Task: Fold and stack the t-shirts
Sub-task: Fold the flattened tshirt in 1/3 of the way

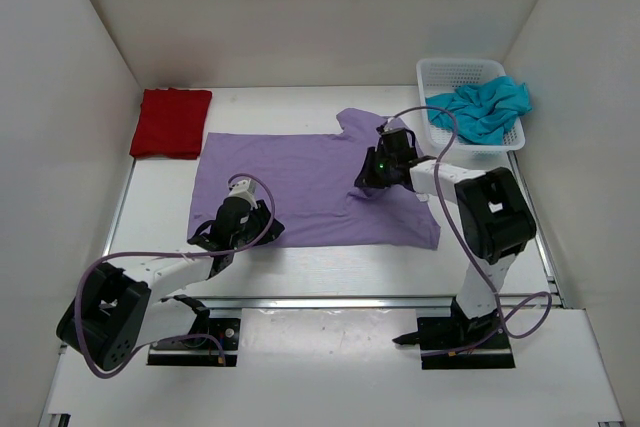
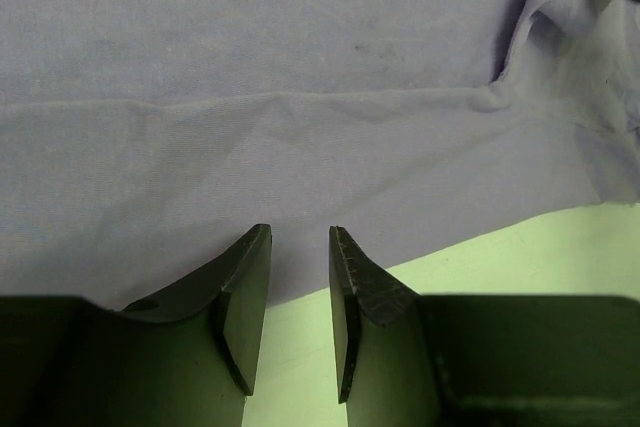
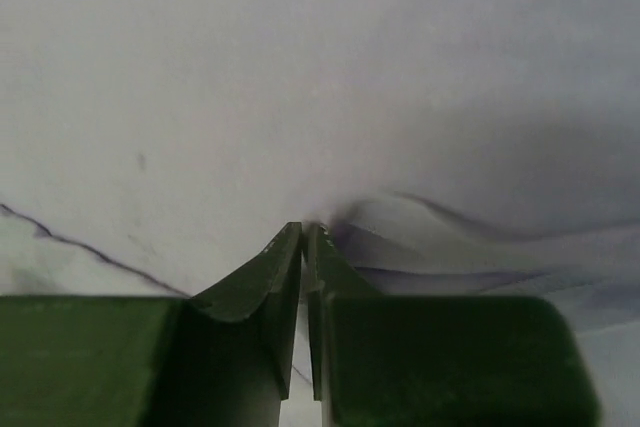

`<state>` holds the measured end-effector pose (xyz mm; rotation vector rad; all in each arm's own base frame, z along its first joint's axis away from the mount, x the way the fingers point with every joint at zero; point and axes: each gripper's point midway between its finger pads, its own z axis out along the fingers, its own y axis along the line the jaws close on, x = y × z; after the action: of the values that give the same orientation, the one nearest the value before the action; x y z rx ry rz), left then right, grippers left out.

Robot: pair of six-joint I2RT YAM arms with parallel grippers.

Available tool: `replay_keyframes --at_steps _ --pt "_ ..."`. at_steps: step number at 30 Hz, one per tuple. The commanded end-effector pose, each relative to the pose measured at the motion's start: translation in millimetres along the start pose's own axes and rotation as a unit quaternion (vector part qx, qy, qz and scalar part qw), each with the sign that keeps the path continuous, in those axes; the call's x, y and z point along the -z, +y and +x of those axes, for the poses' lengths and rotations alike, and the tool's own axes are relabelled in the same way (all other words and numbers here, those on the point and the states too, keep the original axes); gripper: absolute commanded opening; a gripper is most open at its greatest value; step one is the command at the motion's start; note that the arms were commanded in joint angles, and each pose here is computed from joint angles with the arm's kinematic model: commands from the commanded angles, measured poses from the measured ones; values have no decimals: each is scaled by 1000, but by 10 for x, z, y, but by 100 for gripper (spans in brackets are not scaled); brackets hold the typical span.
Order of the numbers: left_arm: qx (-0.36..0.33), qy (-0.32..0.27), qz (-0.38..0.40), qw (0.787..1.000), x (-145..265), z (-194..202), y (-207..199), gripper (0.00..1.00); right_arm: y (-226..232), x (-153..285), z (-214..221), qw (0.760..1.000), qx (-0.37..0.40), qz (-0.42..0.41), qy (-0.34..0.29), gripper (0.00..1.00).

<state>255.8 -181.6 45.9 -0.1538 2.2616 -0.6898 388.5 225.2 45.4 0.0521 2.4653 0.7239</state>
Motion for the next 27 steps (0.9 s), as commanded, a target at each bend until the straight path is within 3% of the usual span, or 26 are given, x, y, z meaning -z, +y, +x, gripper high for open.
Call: replay_keyframes --at_steps 1,6,10,11,13,15,20,27 --pt "-4 -16 14 1000 16 -135 -99 41 182 -46 -264 999 15 -21 -25 8" --pt "-7 -20 14 1000 18 -192 -118 41 341 37 -500 998 38 -34 -44 22" --pt "-12 -26 25 999 19 -234 -234 41 368 219 -459 996 56 -19 -62 24" --pt "-18 -23 23 999 0 -223 -254 41 380 296 -399 996 57 -21 -68 24" --pt "-23 -21 37 999 -36 -250 -384 41 425 399 -253 995 56 -37 -76 7" --pt "-31 -10 36 999 -103 -212 -420 40 311 411 104 997 52 -32 -42 1" --pt "-42 23 24 999 -254 -54 -380 40 141 418 574 997 73 -4 -5 0" --pt "-12 85 -18 996 -63 444 126 40 -125 550 1209 995 74 20 68 0"
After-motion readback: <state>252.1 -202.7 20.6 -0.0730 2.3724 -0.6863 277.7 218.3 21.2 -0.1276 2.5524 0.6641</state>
